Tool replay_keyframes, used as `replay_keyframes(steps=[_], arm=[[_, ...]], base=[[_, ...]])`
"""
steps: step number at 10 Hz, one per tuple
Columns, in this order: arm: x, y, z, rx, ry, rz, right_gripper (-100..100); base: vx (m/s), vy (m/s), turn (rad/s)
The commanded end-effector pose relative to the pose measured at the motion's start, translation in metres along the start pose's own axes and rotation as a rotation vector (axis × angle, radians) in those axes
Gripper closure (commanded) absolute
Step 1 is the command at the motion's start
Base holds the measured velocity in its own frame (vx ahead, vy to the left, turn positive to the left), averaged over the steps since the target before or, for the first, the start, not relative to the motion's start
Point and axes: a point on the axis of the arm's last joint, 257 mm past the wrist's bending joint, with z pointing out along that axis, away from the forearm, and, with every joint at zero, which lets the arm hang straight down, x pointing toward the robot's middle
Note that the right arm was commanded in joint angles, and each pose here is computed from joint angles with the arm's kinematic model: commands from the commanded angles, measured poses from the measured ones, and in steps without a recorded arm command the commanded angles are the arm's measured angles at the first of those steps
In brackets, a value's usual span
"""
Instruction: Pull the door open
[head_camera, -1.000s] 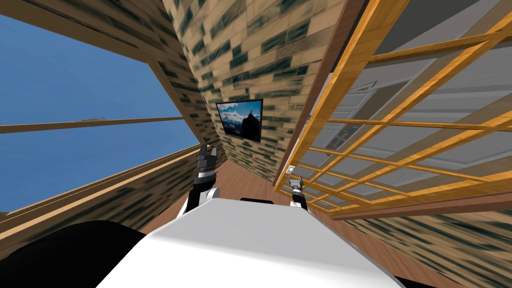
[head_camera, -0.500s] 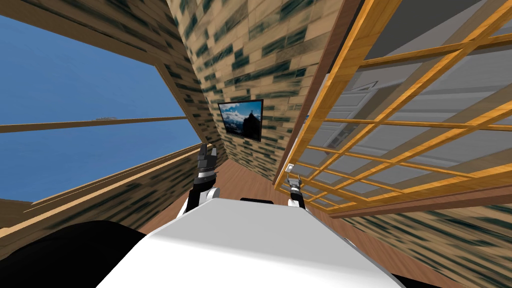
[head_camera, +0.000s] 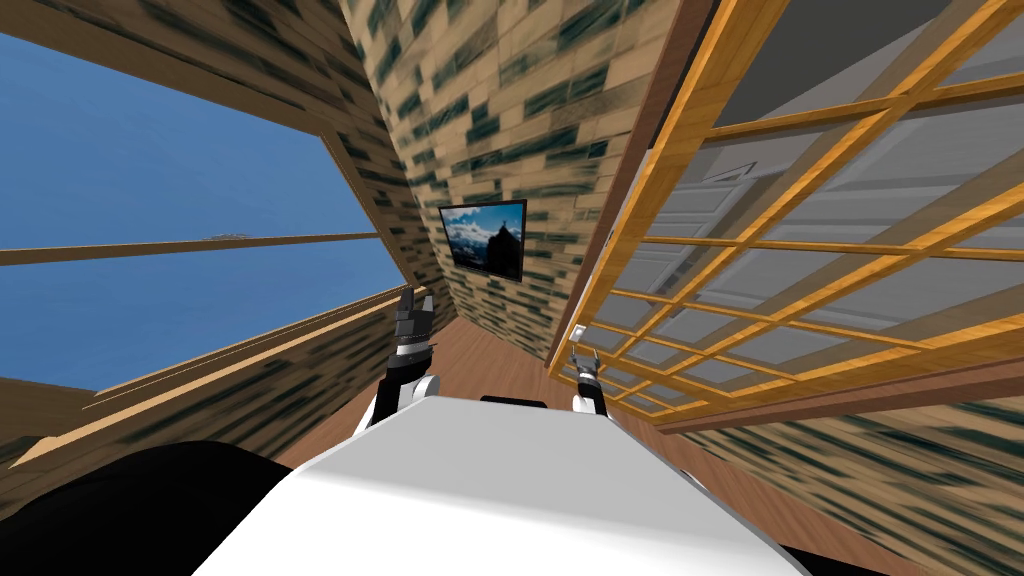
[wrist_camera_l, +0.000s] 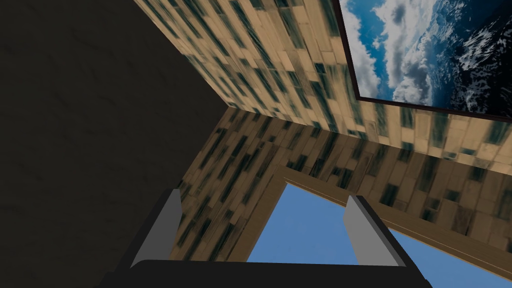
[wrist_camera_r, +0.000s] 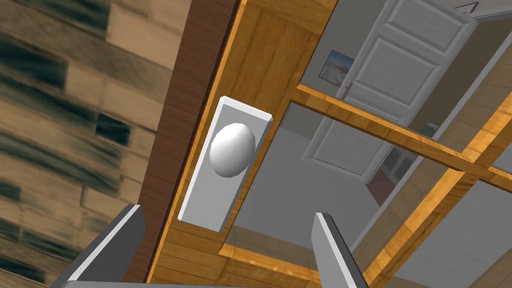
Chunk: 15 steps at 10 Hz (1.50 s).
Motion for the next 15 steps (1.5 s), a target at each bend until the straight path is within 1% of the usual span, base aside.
replay_keyframes(steps=[1,2,4,5,7,10,11,12,13,15], arm=[[0.002,-0.006,0.0025,-0.001,-0.003,0.072,-100],[0.002,-0.006,0.0025,-0.002,-0.003,0.085,-100],[0.004,-0.012,0.0049,-0.003,-0.008,0.172,-100],[0.004,-0.012,0.0049,-0.003,-0.008,0.182,-100],[0.006,-0.017,0.0068,-0.004,-0.011,0.260,-100],[0.008,-0.023,0.0087,-0.005,-0.014,0.338,-100],[0.007,-0.021,0.0080,-0.005,-0.013,0.320,-100],[0.001,-0.006,0.0063,-0.019,-0.017,0.325,-100],[-0.001,-0.002,0.0057,-0.023,-0.017,0.325,-100],[-0.009,0.020,0.0029,-0.041,-0.020,0.325,-100]], base=[[-0.077,-0.006,0.027],[-0.057,-0.001,0.009],[-0.066,-0.012,0.019],[-0.055,-0.008,0.008],[-0.049,-0.008,0.014],[-0.058,-0.007,0.013],[-0.021,-0.005,0.003],[0.100,-0.016,0.100],[0.200,-0.005,0.077],[0.204,-0.009,0.081]])
